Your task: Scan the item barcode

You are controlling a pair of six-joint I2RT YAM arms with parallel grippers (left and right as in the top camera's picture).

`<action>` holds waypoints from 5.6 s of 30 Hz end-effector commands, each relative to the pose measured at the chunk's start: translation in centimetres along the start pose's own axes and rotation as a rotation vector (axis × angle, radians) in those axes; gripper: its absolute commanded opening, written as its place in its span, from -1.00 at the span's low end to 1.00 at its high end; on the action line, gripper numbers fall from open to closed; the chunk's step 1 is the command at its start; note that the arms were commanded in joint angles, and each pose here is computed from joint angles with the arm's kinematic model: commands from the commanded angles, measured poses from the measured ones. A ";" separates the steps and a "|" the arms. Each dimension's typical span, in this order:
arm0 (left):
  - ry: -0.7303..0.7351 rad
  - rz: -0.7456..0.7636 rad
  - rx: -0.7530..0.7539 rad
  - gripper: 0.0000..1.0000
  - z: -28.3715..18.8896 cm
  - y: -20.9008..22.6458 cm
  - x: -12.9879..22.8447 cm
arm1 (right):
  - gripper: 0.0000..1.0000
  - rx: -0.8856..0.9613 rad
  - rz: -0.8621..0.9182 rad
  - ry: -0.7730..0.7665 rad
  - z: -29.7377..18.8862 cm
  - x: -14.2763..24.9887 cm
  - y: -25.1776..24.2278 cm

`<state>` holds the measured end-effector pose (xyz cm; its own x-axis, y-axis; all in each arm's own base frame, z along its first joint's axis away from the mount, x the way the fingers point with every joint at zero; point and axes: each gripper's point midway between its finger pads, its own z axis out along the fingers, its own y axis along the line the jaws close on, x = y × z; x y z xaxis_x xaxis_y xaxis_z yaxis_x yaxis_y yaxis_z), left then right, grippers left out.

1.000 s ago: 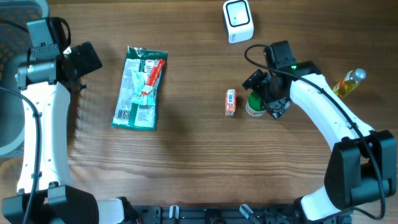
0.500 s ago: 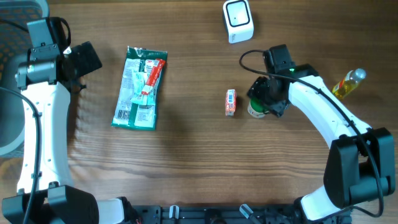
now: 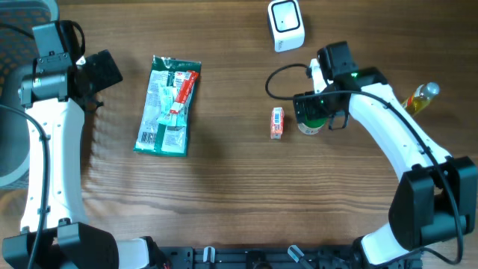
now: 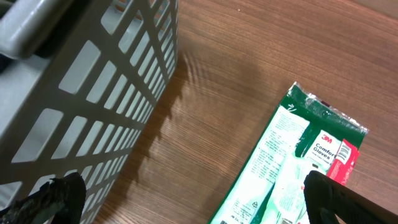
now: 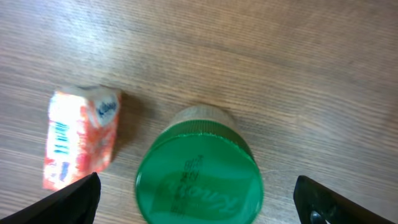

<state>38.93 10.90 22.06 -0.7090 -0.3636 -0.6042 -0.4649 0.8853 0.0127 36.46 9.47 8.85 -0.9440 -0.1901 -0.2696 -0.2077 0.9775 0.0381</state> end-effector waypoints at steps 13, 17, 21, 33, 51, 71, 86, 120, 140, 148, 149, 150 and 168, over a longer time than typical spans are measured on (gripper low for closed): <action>-0.029 -0.022 -0.008 1.00 -0.7 0.5 -0.8 | 0.59 0.008 0.366 0.062 1.2 2.3 0.1; -0.028 -0.021 -0.009 1.00 -0.7 0.5 -0.8 | 0.51 0.008 0.364 0.063 1.2 2.3 0.1; -0.026 -0.021 -0.009 1.00 -0.7 0.5 -0.7 | 0.62 0.014 0.349 0.039 1.3 1.8 -0.1; -0.026 -0.021 -0.009 1.00 -0.7 0.5 -0.7 | 0.30 0.019 0.274 0.078 2.3 2.4 -0.2; -0.026 -0.021 -0.009 1.00 -0.7 0.5 -0.7 | 0.82 0.055 0.325 0.133 0.5 2.9 -0.5; -0.026 -0.021 -0.009 1.00 -0.7 0.5 -0.7 | 0.99 0.028 -0.017 0.013 1.9 0.5 -0.4; -0.026 -0.021 -0.009 1.00 -0.7 0.5 -0.7 | 1.00 0.036 0.038 0.146 6.2 2.7 -0.7; -0.022 -0.020 -0.010 1.00 -0.7 0.5 -0.6 | 0.44 0.054 0.203 0.161 5.6 2.8 -0.7; -0.022 -0.020 -0.010 1.00 -0.7 0.5 -0.6 | 0.10 0.051 0.139 0.106 2.0 0.1 -0.6; -0.022 -0.020 -0.010 1.00 -0.7 0.5 -0.6 | -0.27 0.028 -0.046 -0.260 -9.4 -10.2 0.2; -0.022 -0.020 -0.010 1.00 -0.7 0.5 -0.6 | -0.26 0.026 -0.047 -0.335 -9.0 -12.1 0.3; -0.022 -0.020 -0.010 1.00 -0.7 0.5 -0.6 | -0.26 0.025 -0.047 -0.386 -8.6 -13.6 0.3; -0.022 -0.020 -0.010 1.00 -0.7 0.5 -0.6 | -0.20 -0.067 0.077 -1.014 -1.2 -29.8 0.8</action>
<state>38.80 10.88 21.97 -0.7130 -0.3640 -0.5993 -0.4647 0.8853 0.0151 63.66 15.65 16.90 -0.3294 0.0000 -0.9442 -0.2128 0.9743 0.0742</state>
